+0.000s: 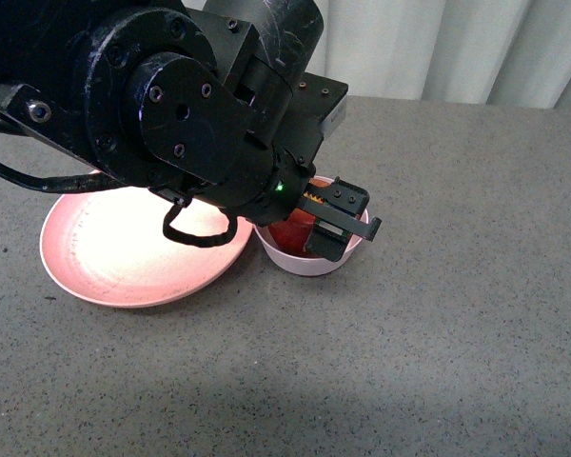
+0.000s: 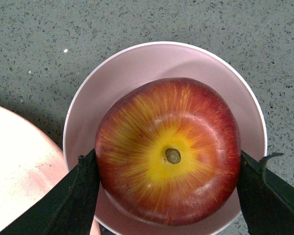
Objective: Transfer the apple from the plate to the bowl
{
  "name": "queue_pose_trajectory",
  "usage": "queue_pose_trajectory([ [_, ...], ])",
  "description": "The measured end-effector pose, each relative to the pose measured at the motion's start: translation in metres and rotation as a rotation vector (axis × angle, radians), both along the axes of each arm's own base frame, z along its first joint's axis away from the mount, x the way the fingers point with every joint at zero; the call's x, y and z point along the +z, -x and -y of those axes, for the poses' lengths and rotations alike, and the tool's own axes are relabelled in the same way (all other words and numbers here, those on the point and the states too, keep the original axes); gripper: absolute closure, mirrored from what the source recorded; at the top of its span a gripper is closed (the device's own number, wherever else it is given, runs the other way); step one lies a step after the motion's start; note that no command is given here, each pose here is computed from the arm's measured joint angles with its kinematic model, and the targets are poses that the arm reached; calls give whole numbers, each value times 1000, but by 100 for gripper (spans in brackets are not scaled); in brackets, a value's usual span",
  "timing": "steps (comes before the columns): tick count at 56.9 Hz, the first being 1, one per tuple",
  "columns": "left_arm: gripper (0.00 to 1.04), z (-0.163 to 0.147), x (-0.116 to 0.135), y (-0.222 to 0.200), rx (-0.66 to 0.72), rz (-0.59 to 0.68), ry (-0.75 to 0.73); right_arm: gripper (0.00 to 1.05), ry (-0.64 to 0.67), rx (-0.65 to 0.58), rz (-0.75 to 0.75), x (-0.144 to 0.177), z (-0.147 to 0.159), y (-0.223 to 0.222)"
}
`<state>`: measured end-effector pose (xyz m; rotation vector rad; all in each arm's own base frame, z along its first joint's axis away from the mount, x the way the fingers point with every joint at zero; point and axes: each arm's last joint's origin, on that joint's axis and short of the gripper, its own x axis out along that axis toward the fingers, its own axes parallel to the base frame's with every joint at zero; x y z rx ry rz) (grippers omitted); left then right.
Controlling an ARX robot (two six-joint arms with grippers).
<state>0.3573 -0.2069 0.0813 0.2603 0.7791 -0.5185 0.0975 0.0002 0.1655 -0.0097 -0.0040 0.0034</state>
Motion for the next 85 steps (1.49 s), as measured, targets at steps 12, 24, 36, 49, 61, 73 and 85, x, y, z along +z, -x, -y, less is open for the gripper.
queue_pose_trajectory([
  [12, 24, 1, 1, -1, -15, 5, 2, 9, 0, 0, 0, 0, 0, 0],
  [24, 7, -6, 14, 0, -3, 69, 34, 9, 0, 0, 0, 0, 0, 0],
  [36, 7, -35, 44, 7, 168, 230, 98, 9, 0, 0, 0, 0, 0, 0],
  [49, 7, -91, 65, 41, 419, 409, 78, 9, 0, 0, 0, 0, 0, 0],
  [61, 7, -103, 66, 59, 459, 448, 55, 9, 0, 0, 0, 0, 0, 0],
  [73, 46, -138, 70, 96, 507, 745, 247, 9, 0, -2, 0, 0, 0, 0],
  [85, 95, -172, 80, 143, 516, 764, 257, 9, 0, 0, 0, 0, 0, 0],
])
